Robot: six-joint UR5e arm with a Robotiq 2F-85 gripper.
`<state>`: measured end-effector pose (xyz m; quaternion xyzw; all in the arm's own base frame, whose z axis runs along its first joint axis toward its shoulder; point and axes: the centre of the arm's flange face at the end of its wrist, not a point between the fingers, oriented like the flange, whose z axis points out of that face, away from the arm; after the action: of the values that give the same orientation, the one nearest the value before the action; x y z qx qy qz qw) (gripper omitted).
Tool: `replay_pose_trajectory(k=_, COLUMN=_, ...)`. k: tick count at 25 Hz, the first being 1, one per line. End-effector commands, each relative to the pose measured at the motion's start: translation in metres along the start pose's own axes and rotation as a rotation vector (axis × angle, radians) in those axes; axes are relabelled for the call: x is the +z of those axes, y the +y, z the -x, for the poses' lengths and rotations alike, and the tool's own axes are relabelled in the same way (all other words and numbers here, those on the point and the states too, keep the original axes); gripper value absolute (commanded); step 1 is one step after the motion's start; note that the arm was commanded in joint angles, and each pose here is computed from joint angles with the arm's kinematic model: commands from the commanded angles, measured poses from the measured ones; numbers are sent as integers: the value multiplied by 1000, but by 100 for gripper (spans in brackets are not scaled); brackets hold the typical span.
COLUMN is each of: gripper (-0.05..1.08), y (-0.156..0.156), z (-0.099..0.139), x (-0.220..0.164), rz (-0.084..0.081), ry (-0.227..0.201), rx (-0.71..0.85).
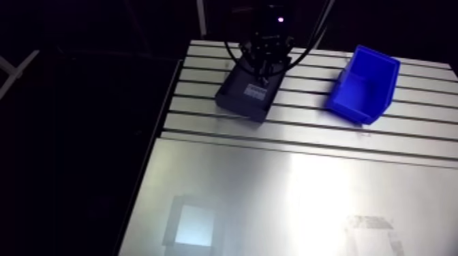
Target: Pick up the M10 bolt from the tray and put it into the blue bin.
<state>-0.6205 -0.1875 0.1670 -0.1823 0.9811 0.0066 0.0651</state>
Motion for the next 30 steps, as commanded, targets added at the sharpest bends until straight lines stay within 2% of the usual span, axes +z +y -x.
replay_pose_trajectory(k=1, gripper=74, y=0, z=0, x=1, rz=-3, ry=0, rx=0)
replay_pose_trajectory(k=6, gripper=77, y=0, z=2, x=2, rz=2, ry=-5, rx=-2)
replay_pose_trajectory(k=12, gripper=85, y=-1, z=3, x=1, rz=1, ry=-3, rx=-2)
replay_pose_trajectory(k=17, gripper=94, y=-1, z=3, x=-22, rz=8, ry=36, rx=-14)
replay_pose_trajectory(k=22, gripper=105, y=-4, z=9, x=-56, rz=23, ry=85, rx=-64)
replay_pose_trajectory(k=23, gripper=107, y=-5, z=11, x=-63, rz=30, ry=95, rx=-88)
replay_pose_trajectory(k=26, gripper=107, y=-4, z=16, x=-79, rz=40, ry=109, rx=-170)
replay_pose_trajectory(k=29, gripper=107, y=-3, z=28, x=-106, rz=60, ry=139, rx=-301)
replay_pose_trajectory(k=30, gripper=107, y=-3, z=31, x=-113, rz=61, ry=139, rx=-326)
